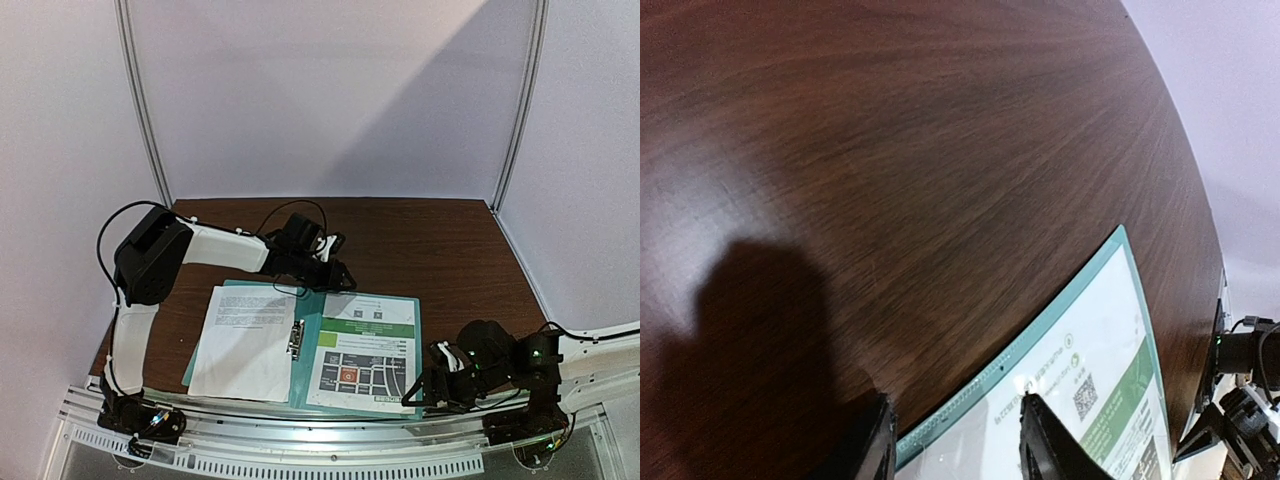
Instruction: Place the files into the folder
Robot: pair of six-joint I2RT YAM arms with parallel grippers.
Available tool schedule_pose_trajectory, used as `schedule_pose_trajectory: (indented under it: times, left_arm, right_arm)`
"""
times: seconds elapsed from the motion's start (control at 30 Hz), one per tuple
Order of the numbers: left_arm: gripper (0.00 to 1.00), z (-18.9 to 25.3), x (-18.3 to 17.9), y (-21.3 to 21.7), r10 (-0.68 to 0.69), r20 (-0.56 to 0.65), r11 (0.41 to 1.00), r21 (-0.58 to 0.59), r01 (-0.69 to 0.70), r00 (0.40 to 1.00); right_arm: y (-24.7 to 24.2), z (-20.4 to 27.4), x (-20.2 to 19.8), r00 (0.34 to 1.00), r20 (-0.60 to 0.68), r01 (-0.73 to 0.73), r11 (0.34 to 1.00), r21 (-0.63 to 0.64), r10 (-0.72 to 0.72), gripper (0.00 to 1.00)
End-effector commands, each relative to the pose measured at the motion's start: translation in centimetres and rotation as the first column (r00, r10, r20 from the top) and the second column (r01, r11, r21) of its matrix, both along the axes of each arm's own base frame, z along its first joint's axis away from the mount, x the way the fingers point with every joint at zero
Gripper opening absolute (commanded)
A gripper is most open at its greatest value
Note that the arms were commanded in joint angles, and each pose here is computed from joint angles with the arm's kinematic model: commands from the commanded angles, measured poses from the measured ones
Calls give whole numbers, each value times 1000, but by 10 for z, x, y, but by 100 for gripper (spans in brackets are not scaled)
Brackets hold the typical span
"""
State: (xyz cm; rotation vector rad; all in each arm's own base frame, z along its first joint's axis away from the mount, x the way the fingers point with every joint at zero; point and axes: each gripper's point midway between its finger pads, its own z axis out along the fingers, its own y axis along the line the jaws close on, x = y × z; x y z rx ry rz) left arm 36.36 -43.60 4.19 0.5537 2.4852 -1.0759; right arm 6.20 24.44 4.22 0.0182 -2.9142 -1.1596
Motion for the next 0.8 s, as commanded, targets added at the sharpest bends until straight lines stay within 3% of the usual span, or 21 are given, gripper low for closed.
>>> schedule_pose_trajectory:
  times: [0.0, 0.13, 0.43, 0.53, 0.67, 0.77]
  left_arm:
    - [43, 17, -1, 2, 0, 17, 999, -33, 0, 1000]
    - [42, 18, -3, 4, 1, 18, 999, -32, -1, 1000]
    - [42, 20, -4, 6, 4, 20, 999, -32, -3, 1000]
    - [42, 21, -4, 6, 5, 18, 999, -33, -5, 1000]
    - [42, 24, -4, 6, 5, 20, 999, -38, -5, 1000]
    - [42, 28, -4, 6, 5, 26, 999, -43, -4, 1000]
  right_arm:
    - [4, -6, 5, 999, 33, 40, 999, 19, -40, 80]
    - [9, -7, 7, 998, 52, 44, 999, 30, -46, 75]
    - [7, -1, 18, 989, 96, 102, 992, 69, -108, 47]
    - [7, -1, 19, 989, 99, 108, 992, 65, -114, 32]
    - [4, 2, 26, 980, 131, 140, 988, 69, -148, 5]
    - [5, 7, 34, 970, 149, 178, 979, 101, -191, 0]
